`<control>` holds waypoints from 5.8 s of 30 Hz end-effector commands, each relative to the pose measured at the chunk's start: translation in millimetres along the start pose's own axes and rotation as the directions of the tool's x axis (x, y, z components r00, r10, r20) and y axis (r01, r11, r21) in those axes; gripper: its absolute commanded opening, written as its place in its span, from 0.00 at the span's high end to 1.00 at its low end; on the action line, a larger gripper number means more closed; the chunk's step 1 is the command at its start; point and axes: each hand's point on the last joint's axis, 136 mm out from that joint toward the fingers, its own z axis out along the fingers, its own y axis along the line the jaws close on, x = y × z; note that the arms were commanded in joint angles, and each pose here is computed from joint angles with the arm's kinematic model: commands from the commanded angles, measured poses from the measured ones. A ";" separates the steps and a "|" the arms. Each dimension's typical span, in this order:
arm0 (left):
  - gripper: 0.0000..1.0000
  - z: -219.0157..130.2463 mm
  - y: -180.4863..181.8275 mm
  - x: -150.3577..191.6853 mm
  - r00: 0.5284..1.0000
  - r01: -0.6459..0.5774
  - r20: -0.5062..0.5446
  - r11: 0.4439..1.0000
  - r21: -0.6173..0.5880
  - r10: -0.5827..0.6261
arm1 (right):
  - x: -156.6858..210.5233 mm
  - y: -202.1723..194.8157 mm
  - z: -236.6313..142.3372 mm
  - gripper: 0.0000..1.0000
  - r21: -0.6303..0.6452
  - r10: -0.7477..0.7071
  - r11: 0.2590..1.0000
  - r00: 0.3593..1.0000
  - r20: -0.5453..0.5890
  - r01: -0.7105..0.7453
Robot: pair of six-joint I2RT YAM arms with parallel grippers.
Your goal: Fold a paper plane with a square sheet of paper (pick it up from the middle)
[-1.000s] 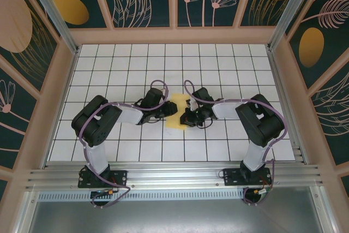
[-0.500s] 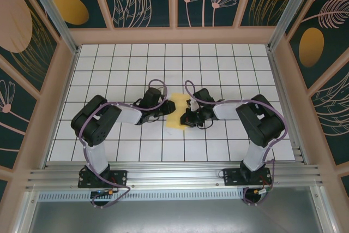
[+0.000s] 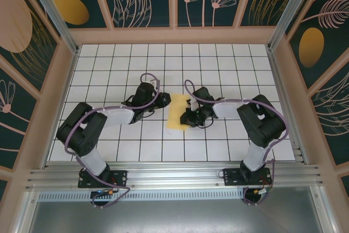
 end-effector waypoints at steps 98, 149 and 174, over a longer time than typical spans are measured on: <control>0.70 -66.7 -9.0 8.9 0.993 0.054 0.104 0.997 -0.056 -0.048 | -43.8 -0.3 -116.6 0.95 0.271 -0.034 0.961 0.941 0.337 -0.062; 0.74 -9.3 -35.9 38.0 0.986 0.046 -0.160 0.997 0.054 -0.036 | -16.4 8.2 -79.8 0.54 0.006 0.085 0.996 0.942 0.325 -0.092; 0.79 28.0 19.4 73.4 0.962 0.089 -0.245 0.988 -0.127 -0.118 | -7.5 -22.3 -34.6 0.59 0.005 0.057 0.998 0.984 0.166 -0.059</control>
